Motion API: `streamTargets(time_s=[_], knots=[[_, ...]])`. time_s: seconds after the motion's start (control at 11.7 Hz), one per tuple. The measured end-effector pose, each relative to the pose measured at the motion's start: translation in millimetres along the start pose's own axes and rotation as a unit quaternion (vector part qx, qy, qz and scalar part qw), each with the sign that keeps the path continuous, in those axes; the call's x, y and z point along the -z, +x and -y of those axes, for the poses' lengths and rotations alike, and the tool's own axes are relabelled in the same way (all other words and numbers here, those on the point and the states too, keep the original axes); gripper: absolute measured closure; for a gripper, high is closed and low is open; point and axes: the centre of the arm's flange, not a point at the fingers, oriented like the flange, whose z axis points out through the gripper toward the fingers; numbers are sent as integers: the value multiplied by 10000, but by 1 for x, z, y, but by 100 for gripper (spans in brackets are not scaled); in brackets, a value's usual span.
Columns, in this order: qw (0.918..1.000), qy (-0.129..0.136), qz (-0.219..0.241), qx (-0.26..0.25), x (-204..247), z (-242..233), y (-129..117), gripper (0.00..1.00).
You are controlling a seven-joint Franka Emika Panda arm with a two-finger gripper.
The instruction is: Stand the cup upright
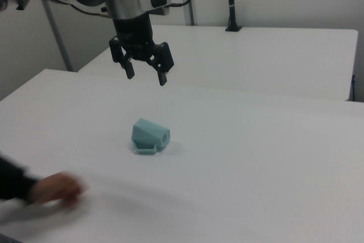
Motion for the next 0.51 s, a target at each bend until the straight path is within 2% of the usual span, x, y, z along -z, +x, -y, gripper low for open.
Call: streamTargets(time_s=[0.26, 0.51], knots=[[9999, -133, 40, 47, -2, 0, 0, 0], [9998, -151, 44, 90, -2, 1, 0, 0]])
